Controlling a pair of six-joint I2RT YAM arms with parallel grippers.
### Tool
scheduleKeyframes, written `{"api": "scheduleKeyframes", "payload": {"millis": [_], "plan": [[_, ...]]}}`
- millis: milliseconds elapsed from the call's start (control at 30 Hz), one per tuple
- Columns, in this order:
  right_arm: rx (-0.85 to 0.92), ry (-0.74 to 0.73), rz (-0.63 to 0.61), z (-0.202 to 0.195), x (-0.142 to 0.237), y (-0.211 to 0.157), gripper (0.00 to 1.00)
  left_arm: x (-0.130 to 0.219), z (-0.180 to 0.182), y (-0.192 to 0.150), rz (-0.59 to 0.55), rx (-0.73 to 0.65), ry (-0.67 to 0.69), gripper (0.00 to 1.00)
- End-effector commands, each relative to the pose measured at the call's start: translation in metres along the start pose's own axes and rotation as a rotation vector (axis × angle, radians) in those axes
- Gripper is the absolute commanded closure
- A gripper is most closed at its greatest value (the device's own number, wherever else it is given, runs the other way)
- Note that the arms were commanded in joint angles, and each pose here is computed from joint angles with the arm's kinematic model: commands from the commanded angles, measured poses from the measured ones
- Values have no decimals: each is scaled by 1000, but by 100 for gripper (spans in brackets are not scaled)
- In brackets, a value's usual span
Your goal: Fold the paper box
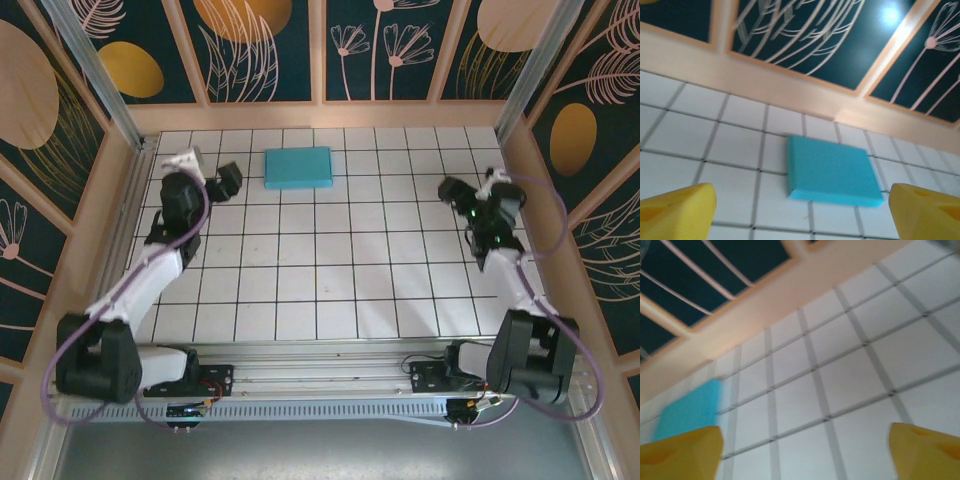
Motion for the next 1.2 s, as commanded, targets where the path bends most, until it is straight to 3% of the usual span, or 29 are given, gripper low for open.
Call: {"api": "scheduleKeyframes", "payload": {"millis": [0, 67, 167, 400, 500, 667, 800, 900, 933, 1000, 1167], "plan": [[70, -90, -173, -20, 17, -9, 1, 26, 33, -23, -90, -104, 181, 8], [143, -86, -247, -26, 25, -23, 1, 42, 49, -34, -153, -96, 272, 2], [228, -70, -314, -31, 28, -43, 1, 55, 65, -52, -207, -147, 333, 1], [298, 3, -279, -36, 2, -68, 1, 61, 82, -76, -233, -278, 391, 1], [327, 48, -200, -29, -15, -69, 1, 63, 85, -82, -271, -317, 369, 1], [442, 103, -337, -10, -5, -97, 1, 50, 84, -91, -280, -317, 256, 2], [398, 15, -311, -17, -11, -94, 1, 35, 85, -83, -316, -336, 231, 1], [352, -63, -336, -23, -10, -90, 1, 22, 107, -88, -281, -260, 238, 1], [354, -65, -333, -23, -10, -91, 1, 23, 112, -89, -325, -241, 227, 1], [357, -64, -329, -22, -11, -92, 1, 20, 114, -89, -257, -234, 236, 1], [358, -64, -330, -22, -11, -91, 1, 14, 115, -88, -248, -236, 251, 1]]}}
Point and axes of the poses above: each hand's point on the last joint's axis, 136 mm out from that joint toward the fingers, its own x axis back along the fingers, its own z axis along the line the jaws close on, y = z × x, the point moved 9 cm from there along x, back along the fingers, and after that the axes turned 4 degrees about x, right-handed, at the moved point
